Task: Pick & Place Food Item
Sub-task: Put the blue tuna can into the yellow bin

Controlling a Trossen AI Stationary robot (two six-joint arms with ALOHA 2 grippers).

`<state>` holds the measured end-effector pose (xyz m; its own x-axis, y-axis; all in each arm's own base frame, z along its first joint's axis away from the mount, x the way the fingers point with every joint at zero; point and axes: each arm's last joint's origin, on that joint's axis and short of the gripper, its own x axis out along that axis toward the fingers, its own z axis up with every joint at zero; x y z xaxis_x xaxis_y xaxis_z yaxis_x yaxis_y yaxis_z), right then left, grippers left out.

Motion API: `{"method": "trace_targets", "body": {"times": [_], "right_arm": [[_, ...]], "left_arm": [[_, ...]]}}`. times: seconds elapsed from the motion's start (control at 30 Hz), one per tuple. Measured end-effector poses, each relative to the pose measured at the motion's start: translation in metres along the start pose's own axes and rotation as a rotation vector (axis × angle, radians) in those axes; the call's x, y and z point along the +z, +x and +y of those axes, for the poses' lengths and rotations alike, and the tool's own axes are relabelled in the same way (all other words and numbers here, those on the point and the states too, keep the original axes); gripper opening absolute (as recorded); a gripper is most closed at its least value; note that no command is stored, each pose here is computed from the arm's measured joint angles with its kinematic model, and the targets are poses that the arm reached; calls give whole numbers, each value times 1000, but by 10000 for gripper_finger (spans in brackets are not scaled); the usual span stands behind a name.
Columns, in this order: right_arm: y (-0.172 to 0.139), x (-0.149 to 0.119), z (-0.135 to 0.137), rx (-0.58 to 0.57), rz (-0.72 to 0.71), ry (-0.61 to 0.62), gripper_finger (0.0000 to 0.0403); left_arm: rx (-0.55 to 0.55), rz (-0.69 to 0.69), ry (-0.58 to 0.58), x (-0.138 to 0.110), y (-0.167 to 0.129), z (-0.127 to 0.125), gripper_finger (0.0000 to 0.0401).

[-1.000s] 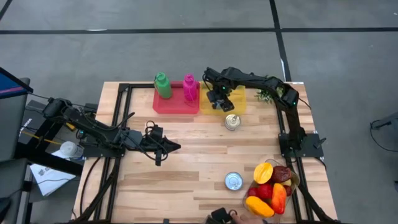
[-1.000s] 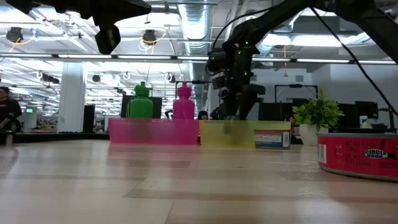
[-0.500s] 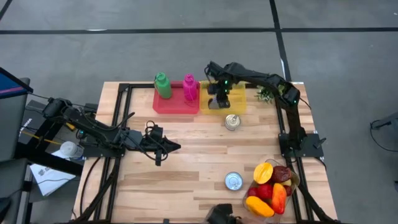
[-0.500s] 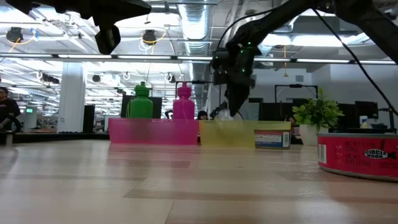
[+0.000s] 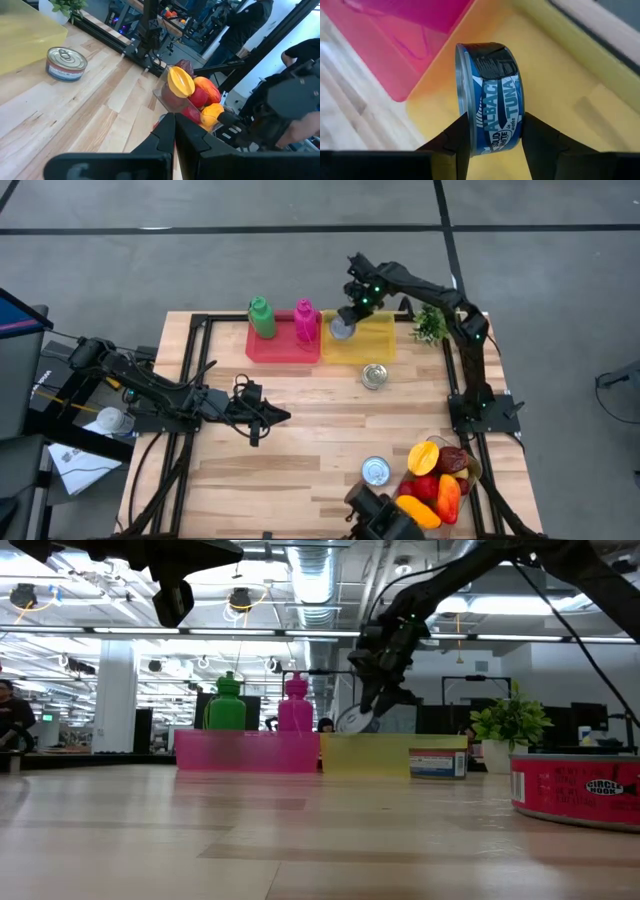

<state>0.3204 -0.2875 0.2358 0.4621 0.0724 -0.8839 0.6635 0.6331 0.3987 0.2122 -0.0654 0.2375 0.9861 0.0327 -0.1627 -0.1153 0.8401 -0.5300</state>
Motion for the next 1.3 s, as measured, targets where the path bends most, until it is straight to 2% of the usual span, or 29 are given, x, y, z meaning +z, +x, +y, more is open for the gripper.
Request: {"method": "trace_targets", "body": {"times": [0.27,0.37,0.83,0.93,1.0,1.13,1.23,1.3], "right_arm": [[25,-3,15,-185,9,-30,135],[23,2,16,-178,-44,-40,135],[23,5,16,-157,-85,71,135],[11,3,19,-159,-82,69,135],[-9,3,29,-134,-142,51,135],[-40,-1,70,-20,-321,23,135],[-28,-14,82,50,-360,89,135],[-22,-29,77,68,-378,175,135]], "left_arm": [[-1,0,-1,0,0,0,0],[-1,0,-1,0,0,0,0],[-1,0,-2,0,0,0,0],[-2,0,-3,0,0,0,0],[-2,0,-3,0,0,0,0],[-2,-1,-3,0,0,0,0],[-8,-7,-7,1,0,-1,0],[-24,-13,-13,2,0,-2,0]]}}
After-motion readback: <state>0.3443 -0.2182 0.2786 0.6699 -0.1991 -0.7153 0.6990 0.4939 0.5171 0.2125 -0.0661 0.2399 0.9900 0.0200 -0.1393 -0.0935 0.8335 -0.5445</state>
